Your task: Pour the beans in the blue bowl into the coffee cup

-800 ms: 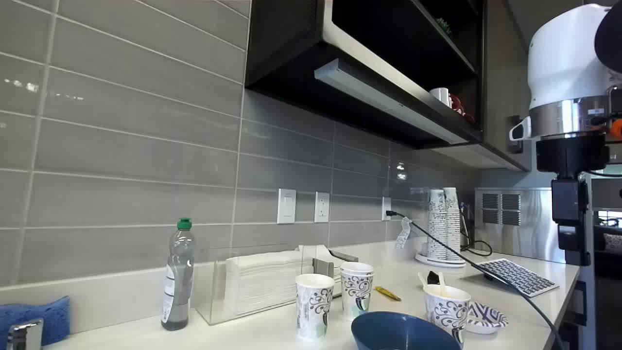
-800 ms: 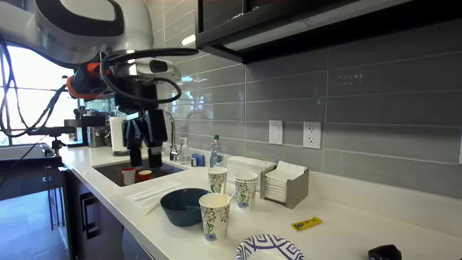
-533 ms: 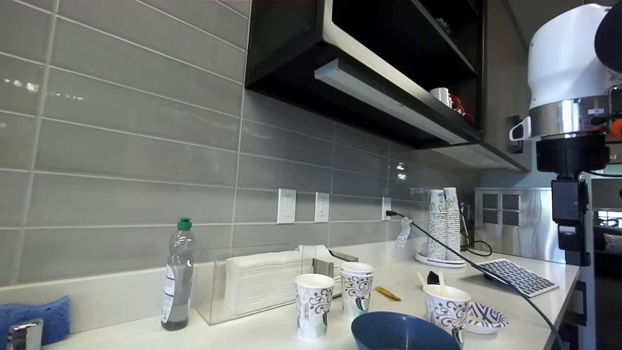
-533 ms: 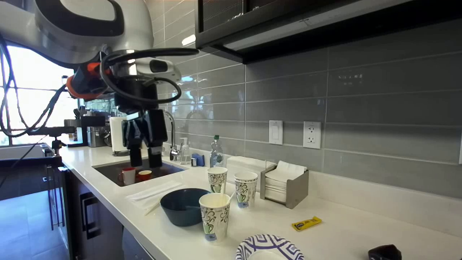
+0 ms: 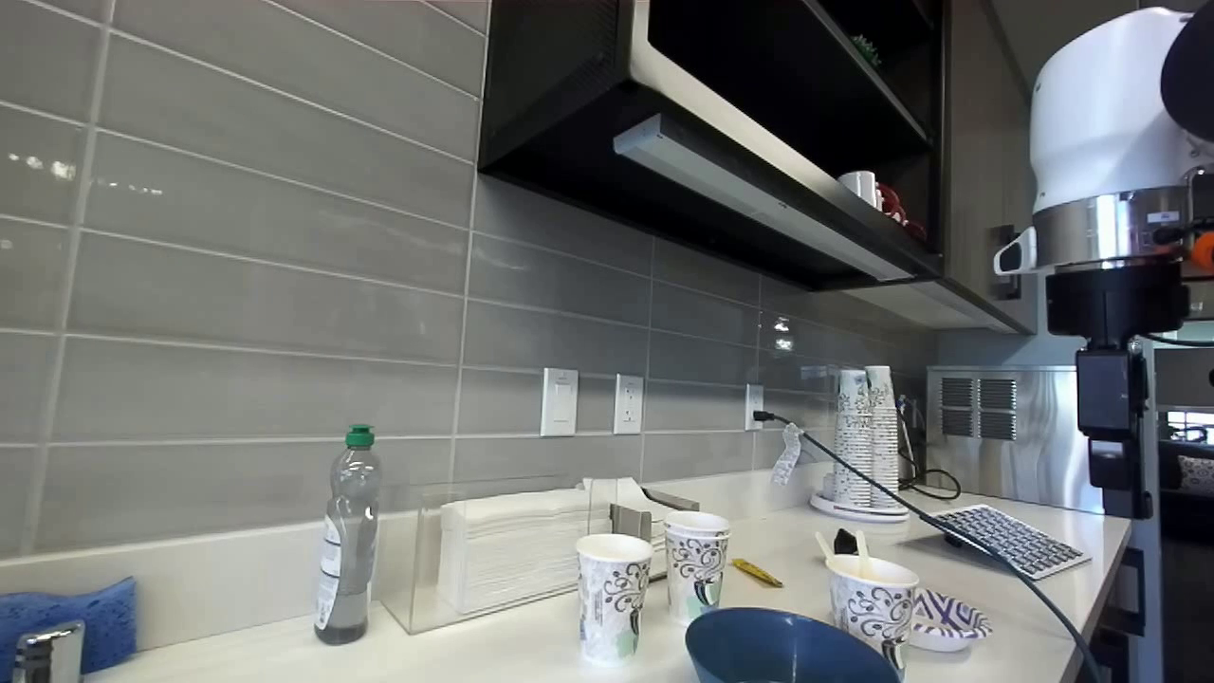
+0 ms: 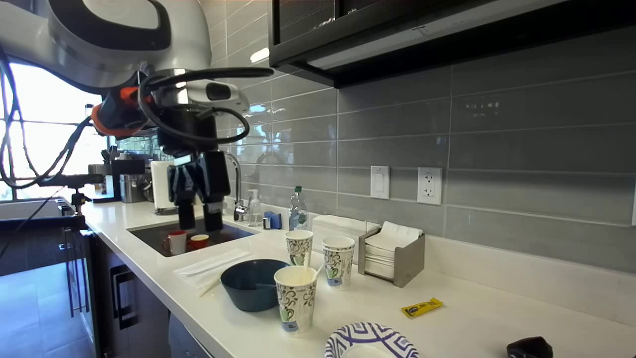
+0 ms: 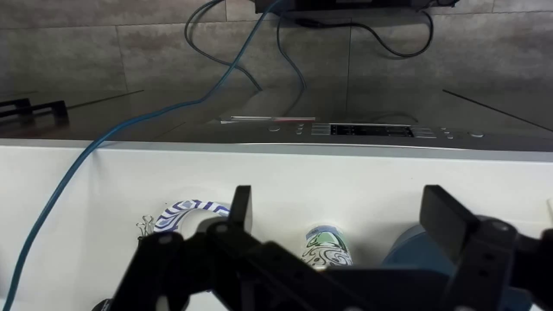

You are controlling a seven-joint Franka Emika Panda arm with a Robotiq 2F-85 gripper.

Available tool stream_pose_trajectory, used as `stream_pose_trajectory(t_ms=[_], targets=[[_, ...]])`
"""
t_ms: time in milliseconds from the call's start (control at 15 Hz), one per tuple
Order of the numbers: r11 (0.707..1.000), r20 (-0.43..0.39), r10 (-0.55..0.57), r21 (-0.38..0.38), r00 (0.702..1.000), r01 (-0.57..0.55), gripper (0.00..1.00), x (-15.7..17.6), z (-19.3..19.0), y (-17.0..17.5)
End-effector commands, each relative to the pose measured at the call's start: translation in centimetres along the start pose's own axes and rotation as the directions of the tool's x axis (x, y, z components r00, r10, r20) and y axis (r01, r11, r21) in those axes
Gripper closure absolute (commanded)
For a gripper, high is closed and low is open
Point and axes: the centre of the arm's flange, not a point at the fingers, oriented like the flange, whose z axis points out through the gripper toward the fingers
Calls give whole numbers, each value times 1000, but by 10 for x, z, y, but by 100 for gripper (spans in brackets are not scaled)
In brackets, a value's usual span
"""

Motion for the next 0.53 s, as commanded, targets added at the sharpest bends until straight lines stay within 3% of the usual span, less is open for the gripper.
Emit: stream_pose_trajectory(t_ms=[0, 267, 467], targets=[[997, -17, -5, 76, 1000, 7, 0, 9, 15, -20], [980, -18, 18, 197, 1000, -14, 0, 18, 30, -50], [948, 14, 65, 312, 998, -66, 0, 25, 44, -66]])
